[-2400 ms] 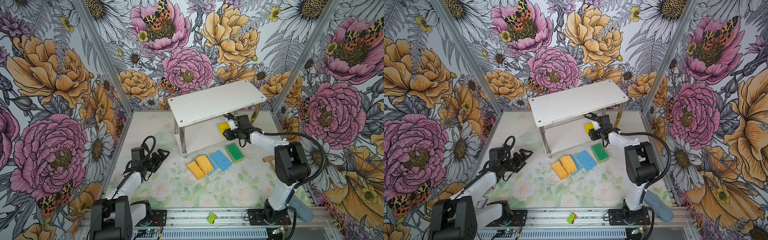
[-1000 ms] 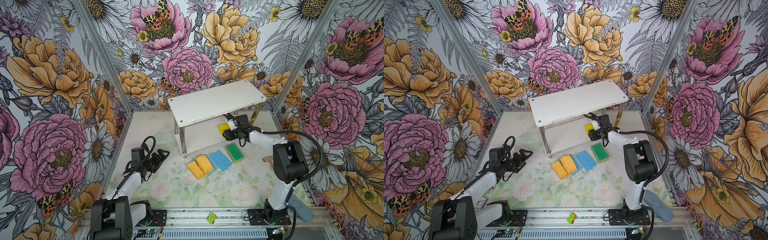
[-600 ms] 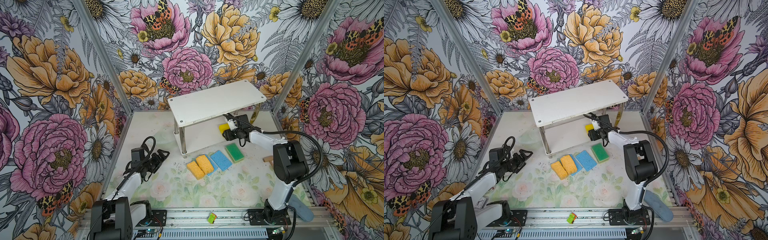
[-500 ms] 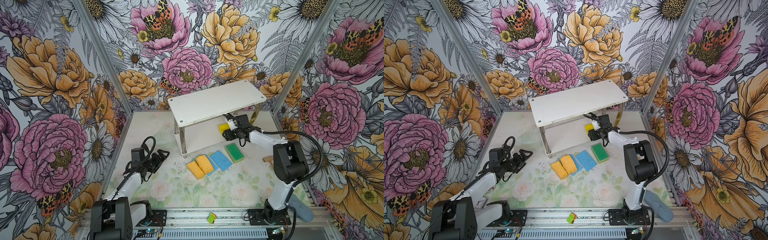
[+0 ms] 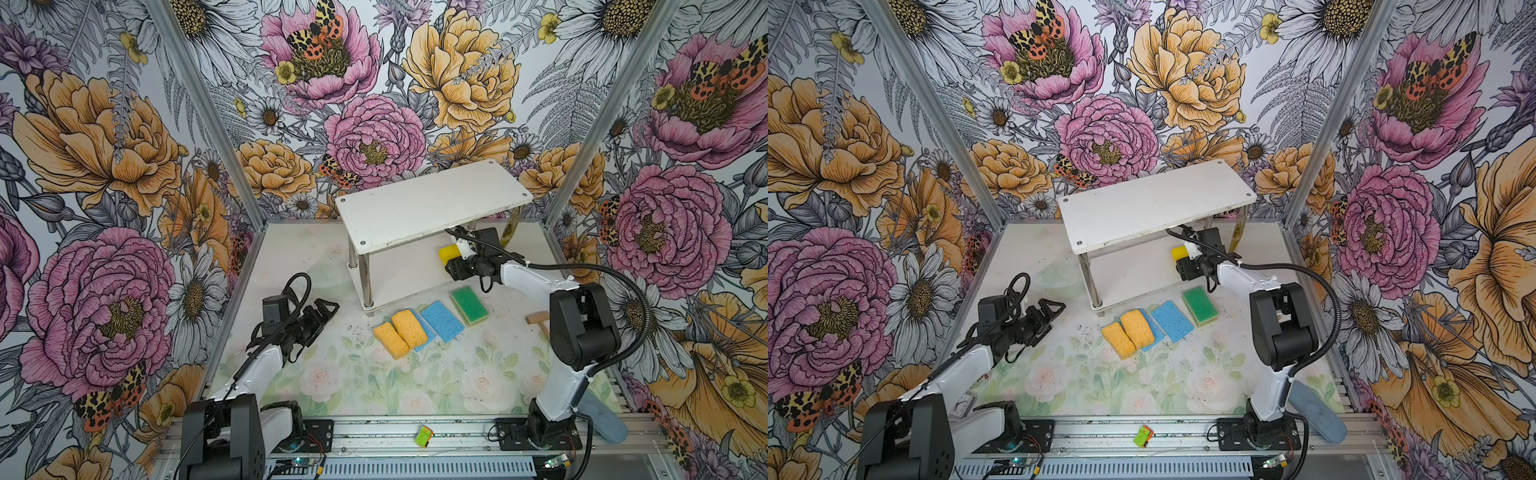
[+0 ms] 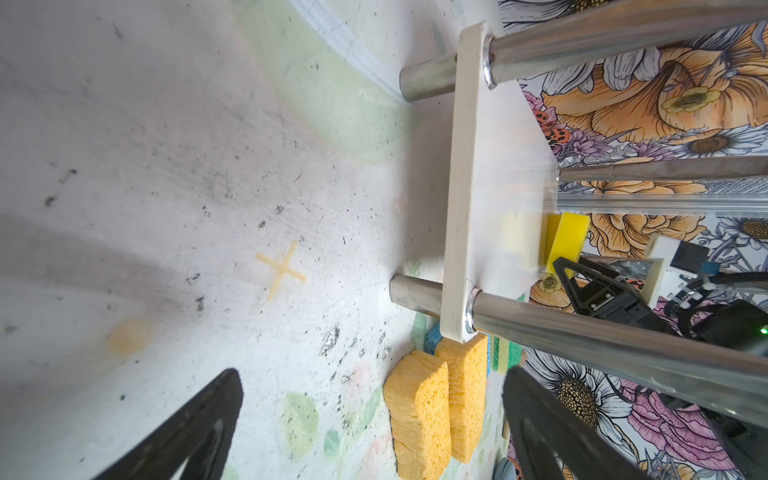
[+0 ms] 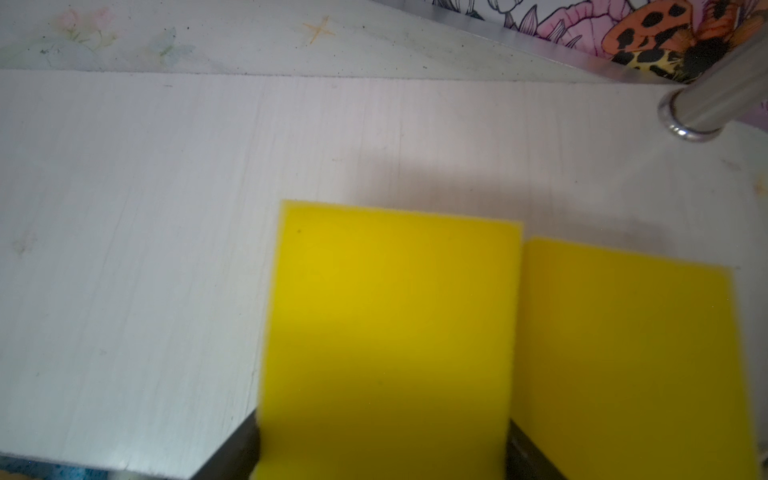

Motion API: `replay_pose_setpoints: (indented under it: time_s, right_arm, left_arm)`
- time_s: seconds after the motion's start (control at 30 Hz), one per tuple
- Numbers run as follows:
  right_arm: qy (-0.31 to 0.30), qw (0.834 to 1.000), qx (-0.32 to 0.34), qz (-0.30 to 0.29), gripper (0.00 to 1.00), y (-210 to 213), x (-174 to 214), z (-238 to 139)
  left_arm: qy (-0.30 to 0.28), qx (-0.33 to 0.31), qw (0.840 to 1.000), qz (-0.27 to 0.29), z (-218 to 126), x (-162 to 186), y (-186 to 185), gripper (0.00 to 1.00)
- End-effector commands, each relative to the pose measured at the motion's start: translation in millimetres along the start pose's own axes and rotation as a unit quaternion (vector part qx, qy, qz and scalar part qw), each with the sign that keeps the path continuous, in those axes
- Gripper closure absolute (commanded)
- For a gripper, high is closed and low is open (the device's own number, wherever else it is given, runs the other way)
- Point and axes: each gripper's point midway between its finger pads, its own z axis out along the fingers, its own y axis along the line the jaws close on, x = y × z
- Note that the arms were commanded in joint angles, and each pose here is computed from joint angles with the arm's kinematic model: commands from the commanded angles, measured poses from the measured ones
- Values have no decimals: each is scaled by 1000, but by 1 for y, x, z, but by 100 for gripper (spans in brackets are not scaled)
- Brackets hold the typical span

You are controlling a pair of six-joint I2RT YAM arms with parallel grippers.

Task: Place and organize the cleaning sponges onto the shelf

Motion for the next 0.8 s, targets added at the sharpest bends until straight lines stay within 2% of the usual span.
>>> replay_pose_setpoints:
  time_s: [0.0, 0.77]
  right_arm:
    - [-31, 999, 9, -14, 28, -4, -23, -13]
    - [-6, 1000, -1, -8, 28, -3, -6, 4]
  left_arm:
    - [-4, 9, 1000, 8, -3, -1, -2, 1]
    - [-2, 8, 1000, 8, -3, -1, -2, 1]
